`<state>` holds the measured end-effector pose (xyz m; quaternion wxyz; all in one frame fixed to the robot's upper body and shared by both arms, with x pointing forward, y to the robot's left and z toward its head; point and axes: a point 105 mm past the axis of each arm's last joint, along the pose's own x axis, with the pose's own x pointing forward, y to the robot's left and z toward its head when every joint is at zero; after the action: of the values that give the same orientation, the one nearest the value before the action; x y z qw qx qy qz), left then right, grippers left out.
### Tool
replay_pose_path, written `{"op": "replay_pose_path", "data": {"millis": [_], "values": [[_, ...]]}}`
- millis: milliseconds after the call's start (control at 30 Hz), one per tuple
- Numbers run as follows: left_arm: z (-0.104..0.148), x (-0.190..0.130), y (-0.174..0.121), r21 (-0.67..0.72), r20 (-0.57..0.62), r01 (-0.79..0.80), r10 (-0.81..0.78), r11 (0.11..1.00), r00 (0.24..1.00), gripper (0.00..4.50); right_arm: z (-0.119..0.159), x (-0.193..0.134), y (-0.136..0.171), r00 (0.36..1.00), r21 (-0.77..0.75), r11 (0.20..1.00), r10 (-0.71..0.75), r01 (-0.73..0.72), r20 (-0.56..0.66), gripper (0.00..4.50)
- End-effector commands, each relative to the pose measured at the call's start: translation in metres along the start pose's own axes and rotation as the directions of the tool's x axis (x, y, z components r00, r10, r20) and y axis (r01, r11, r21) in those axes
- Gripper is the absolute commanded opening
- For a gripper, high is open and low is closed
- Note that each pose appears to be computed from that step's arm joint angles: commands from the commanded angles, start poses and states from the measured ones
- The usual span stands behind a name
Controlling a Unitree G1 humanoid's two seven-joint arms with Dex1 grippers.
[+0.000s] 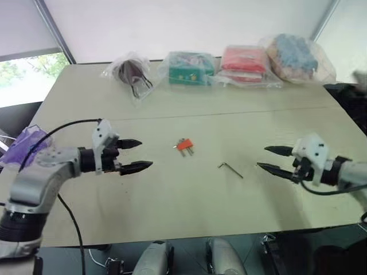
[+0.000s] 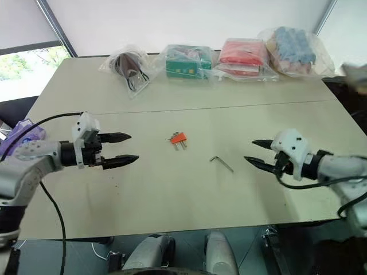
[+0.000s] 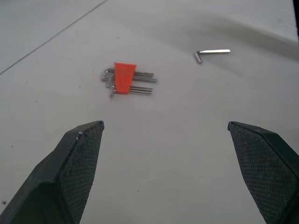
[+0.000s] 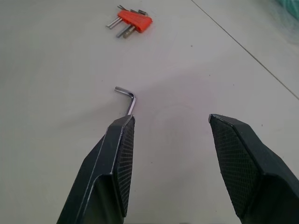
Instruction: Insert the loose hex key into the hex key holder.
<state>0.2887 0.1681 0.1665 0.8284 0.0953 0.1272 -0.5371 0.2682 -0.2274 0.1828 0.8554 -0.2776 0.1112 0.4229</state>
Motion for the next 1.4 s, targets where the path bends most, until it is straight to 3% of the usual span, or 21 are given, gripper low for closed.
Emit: {"op": "replay_pose_path", "data": {"millis": [33,233,1000,1233,1400], "values": [[0.011,-0.003,0.003,0.017,0.011,0.03,-0.03,0.999,0.999,4.44,0.017,-0.002,0.002,0.998,-0.03,0.998,0.056,-0.056,0.017,2.62],[0.024,0.002,0.005,0.01,0.059,0.032,-0.033,0.999,0.998,4.44,0.036,0.005,-0.001,0.996,-0.05,0.997,0.064,-0.061,0.062,2.62],[0.024,0.005,0.017,0.014,0.087,-0.067,0.065,0.998,0.994,4.44,0.041,0.023,-0.004,0.994,-0.122,0.991,0.064,-0.053,0.084,2.62],[0.008,0.016,0.035,0.1,0.082,-0.246,0.238,0.964,0.968,4.44,0.047,0.091,-0.014,0.976,-0.196,0.976,-0.049,0.092,0.212,2.62],[0.004,0.018,0.039,0.08,0.112,-0.306,0.297,0.949,0.948,4.44,0.047,0.145,-0.003,0.978,-0.216,0.975,-0.002,0.048,0.21,2.62]]}}
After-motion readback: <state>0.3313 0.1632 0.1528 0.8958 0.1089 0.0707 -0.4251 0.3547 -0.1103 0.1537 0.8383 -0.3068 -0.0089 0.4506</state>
